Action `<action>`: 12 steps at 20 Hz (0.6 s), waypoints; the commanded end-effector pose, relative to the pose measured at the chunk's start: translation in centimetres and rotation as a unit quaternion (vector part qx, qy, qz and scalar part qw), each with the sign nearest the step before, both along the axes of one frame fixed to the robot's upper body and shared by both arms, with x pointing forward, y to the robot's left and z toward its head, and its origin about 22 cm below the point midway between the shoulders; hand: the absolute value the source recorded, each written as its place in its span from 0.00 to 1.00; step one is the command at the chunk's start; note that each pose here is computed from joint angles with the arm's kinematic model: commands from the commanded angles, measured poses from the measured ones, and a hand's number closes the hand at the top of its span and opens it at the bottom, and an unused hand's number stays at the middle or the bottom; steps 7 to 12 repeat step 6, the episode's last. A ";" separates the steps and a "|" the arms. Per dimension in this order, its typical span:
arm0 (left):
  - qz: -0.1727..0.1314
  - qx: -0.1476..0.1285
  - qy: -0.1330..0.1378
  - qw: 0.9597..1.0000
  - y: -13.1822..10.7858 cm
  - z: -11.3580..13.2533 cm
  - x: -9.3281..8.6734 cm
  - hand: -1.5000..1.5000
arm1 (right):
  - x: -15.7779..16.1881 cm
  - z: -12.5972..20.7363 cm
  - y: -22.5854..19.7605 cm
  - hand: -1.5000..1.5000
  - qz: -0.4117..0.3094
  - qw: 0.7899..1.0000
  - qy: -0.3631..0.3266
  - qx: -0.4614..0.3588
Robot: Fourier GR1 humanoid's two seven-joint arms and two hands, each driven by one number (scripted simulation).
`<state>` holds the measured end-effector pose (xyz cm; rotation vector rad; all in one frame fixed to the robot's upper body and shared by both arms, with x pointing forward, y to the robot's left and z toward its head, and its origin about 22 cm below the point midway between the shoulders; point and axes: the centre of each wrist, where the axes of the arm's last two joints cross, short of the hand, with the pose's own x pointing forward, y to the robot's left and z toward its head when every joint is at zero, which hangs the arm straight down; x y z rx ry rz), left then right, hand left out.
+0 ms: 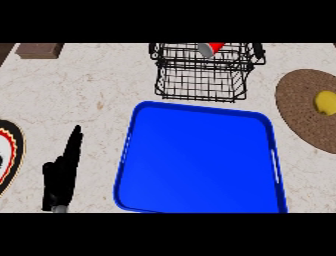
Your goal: Pick the can from the tray and place it in the tiered basket
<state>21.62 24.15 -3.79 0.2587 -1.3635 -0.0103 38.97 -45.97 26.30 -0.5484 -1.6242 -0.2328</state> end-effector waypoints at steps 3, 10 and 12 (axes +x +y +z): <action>-0.002 -0.006 0.033 0.999 -0.3 -1.5 0.0 0.50 | -7.3 1.5 -8.9 0.00 0.021 1.000 0.007 -0.010; -0.009 0.003 0.027 1.000 -0.9 -2.0 0.0 0.50 | -9.1 -1.5 -11.0 0.00 0.029 1.000 -0.011 0.001; -0.009 0.003 0.027 1.000 -0.9 -2.0 0.0 0.50 | -9.1 -1.5 -11.0 0.00 0.029 1.000 -0.011 0.001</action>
